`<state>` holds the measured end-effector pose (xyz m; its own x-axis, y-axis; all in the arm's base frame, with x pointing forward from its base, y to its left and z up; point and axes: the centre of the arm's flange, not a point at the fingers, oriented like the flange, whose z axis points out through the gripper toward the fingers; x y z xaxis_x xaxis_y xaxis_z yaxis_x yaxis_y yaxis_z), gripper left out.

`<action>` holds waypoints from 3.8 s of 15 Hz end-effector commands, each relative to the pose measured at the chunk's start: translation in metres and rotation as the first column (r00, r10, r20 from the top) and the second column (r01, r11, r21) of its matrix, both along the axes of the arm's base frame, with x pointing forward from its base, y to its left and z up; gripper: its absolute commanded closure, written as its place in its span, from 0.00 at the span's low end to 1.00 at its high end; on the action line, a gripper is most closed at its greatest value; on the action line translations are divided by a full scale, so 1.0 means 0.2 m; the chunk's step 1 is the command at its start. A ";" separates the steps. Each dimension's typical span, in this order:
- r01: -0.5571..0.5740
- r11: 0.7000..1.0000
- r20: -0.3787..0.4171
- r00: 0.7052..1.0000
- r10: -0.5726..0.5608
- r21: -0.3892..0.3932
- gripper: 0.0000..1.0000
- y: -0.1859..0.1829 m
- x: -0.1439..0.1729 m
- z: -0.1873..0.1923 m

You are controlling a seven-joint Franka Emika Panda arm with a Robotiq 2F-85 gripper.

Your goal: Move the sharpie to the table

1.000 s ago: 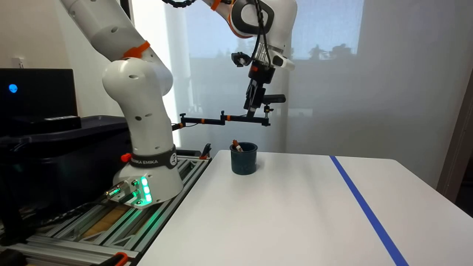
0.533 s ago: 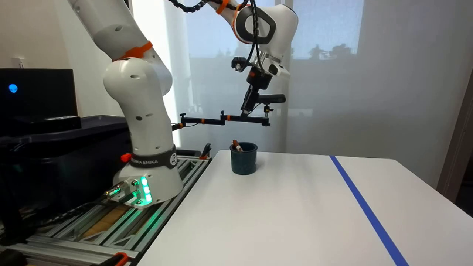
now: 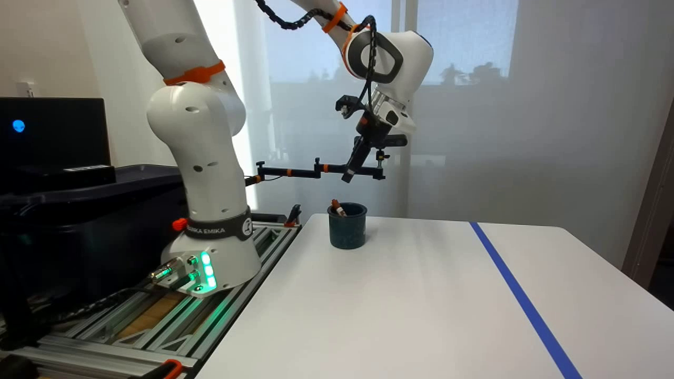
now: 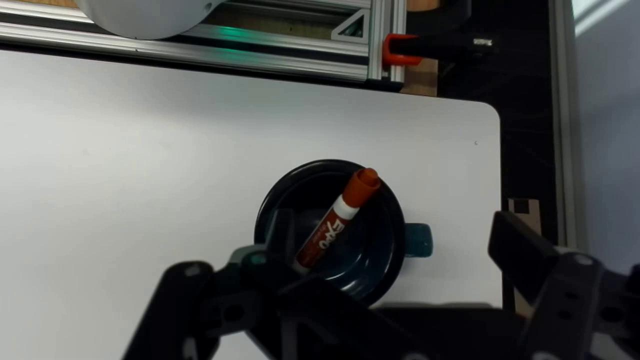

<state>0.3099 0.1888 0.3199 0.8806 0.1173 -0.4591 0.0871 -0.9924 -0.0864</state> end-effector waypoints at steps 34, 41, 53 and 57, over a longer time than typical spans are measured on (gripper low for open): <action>0.339 0.939 -0.133 0.929 -0.345 -0.063 0.55 -0.12 -0.12 -0.41; 0.358 0.932 -0.112 0.926 -0.362 -0.050 0.82 -0.18 -0.13 -0.38; 0.303 0.952 -0.057 0.951 -0.304 -0.027 0.96 -0.20 -0.16 -0.18; 0.298 0.954 -0.021 0.954 -0.298 0.008 0.96 -0.22 -0.22 -0.01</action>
<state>0.2941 0.1572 0.2813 0.8366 -0.1653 -0.5222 -0.2366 -0.9689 -0.0723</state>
